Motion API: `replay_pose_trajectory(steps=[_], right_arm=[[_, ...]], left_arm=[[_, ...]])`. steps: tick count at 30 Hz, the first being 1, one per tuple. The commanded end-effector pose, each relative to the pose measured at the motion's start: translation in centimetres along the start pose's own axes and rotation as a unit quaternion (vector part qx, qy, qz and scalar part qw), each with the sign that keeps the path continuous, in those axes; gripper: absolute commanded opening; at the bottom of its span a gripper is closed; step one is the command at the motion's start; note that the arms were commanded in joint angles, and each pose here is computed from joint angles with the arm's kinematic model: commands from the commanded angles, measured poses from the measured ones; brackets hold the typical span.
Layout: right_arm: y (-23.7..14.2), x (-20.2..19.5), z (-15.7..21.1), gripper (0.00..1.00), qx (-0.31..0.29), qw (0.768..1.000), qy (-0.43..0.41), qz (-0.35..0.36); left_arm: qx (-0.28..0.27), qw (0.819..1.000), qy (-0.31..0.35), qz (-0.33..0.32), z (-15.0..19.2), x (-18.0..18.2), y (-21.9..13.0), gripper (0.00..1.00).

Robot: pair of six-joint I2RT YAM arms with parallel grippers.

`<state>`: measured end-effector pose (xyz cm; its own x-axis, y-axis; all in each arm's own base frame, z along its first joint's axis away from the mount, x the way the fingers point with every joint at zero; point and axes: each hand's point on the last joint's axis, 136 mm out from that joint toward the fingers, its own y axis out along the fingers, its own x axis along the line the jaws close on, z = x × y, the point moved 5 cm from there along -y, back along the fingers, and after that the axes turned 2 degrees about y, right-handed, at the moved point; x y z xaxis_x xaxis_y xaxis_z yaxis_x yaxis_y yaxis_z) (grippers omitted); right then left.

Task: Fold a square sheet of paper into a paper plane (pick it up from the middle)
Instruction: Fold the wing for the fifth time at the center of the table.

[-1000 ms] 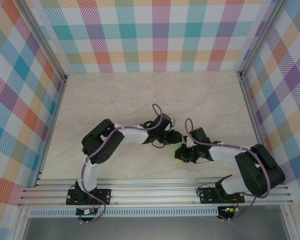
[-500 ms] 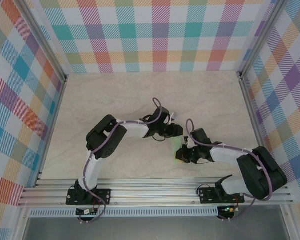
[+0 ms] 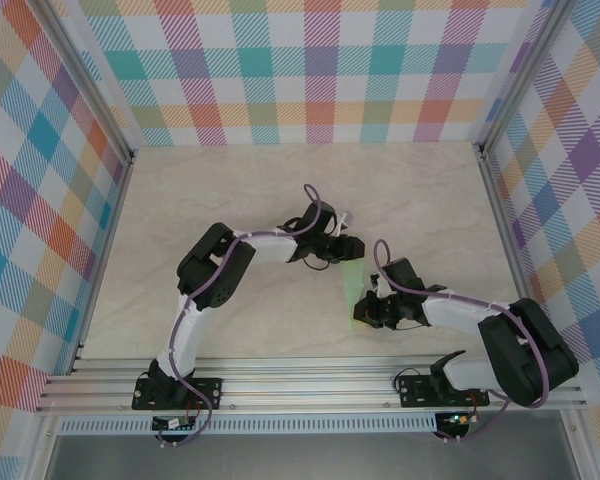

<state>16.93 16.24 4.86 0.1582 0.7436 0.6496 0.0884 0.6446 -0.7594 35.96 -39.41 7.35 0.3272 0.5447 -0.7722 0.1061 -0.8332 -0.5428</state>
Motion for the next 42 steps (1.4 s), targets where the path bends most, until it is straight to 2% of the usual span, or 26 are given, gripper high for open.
replay_pose_trajectory(steps=[1,6,11,19,23,26,31,42], right_arm=[[0.3,-3.5,2.9,0.08,0.057,0.995,0.044,0.069],[0.5,-3.1,2.8,0.08,0.065,0.995,0.036,0.061],[0.7,-1.5,2.0,0.08,0.086,0.996,-0.007,0.038],[1.6,0.8,0.4,0.08,0.116,0.991,-0.066,0.006],[1.7,1.0,-0.1,0.08,0.111,0.991,-0.072,0.014],[1.6,1.0,-0.3,0.08,0.104,0.992,-0.072,0.018],[1.6,0.7,-0.4,0.09,0.095,0.993,-0.065,0.027],[0.9,0.7,-0.3,0.1,0.072,0.995,-0.069,0.03]], left_arm=[[-0.022,0.999,0.006,-0.025,-2.5,1.9,-0.7,0.44],[-0.034,0.999,0.018,-0.022,-5.0,0.5,-2.0,0.46],[-0.063,0.997,0.032,-0.033,-5.8,-2.0,-5.6,0.49],[-0.131,0.989,0.012,-0.072,-1.9,-3.3,-12.5,0.49],[-0.136,0.988,-0.009,-0.071,1.1,-3.2,-14.0,0.49],[-0.121,0.99,-0.015,-0.066,3.2,-3.3,-13.7,0.47],[-0.082,0.995,-0.006,-0.06,5.6,-3.7,-11.2,0.42],[-0.031,0.999,0.007,-0.028,4.0,-4.3,-6.0,0.4]])
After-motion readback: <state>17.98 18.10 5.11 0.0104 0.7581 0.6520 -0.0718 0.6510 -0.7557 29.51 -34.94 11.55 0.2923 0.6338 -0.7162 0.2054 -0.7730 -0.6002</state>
